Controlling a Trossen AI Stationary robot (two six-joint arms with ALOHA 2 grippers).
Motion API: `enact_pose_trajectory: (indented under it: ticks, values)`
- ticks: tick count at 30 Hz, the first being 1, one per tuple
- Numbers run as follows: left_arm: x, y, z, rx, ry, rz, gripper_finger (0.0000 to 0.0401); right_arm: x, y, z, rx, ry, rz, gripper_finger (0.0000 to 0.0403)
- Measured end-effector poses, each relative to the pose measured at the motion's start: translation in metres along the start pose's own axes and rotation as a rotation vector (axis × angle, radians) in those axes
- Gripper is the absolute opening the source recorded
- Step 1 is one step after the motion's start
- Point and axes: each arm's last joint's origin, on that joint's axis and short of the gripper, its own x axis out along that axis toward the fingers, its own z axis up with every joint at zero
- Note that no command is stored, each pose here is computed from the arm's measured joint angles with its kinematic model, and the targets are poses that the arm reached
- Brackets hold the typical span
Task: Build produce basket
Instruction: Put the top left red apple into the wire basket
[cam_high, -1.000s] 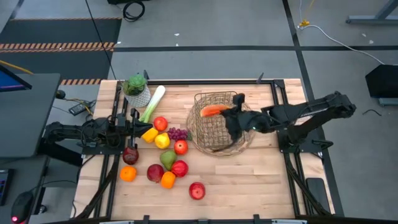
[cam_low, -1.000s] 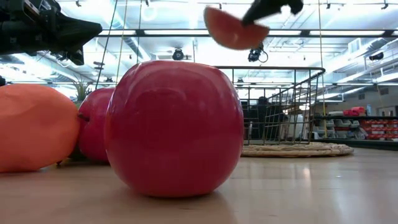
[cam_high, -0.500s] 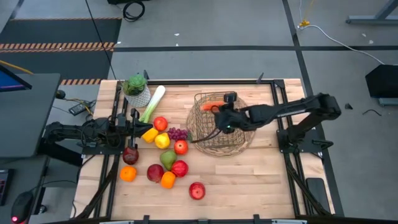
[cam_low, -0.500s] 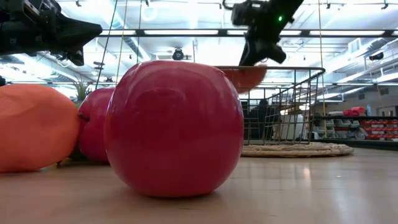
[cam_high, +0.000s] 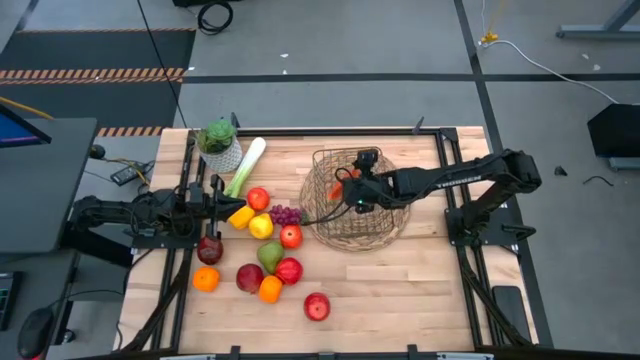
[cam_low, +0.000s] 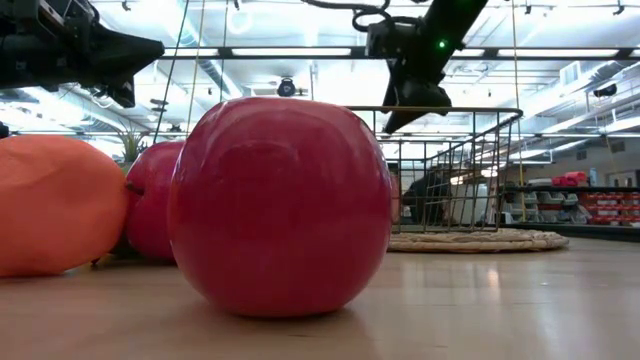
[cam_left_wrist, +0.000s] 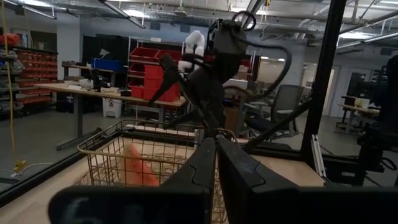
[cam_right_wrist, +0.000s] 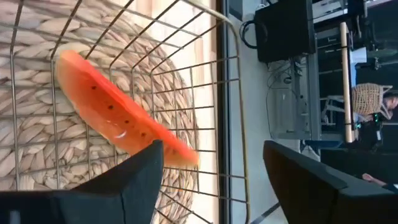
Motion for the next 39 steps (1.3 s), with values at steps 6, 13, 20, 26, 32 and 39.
enact_pose_trajectory:
  ticks: [6,13,20,26,32,39]
  values:
    - [0.000,0.000,0.000,0.001,0.002,0.001,0.0029,-0.015,0.000,0.007,0.064,-0.094,0.009,0.0277]
    - [0.000,0.001,-0.001,0.002,0.003,0.034,0.0023,-0.046,0.009,0.034,0.116,-0.440,0.182,0.0272]
    - [0.000,0.001,-0.001,-0.023,0.011,0.040,0.0030,-0.061,0.034,0.054,0.112,-0.645,0.351,0.0270]
    - [0.001,0.002,-0.006,-0.019,0.054,0.044,0.0032,-0.061,0.063,0.058,0.041,-0.626,0.396,0.0270]
    - [0.001,0.001,-0.011,-0.037,0.108,0.032,0.0036,-0.068,0.085,0.059,0.008,-0.615,0.371,0.0270]
    - [0.000,-0.011,0.000,-0.031,0.016,-0.247,0.0052,-0.086,0.098,0.057,0.078,-0.616,0.430,0.0270]
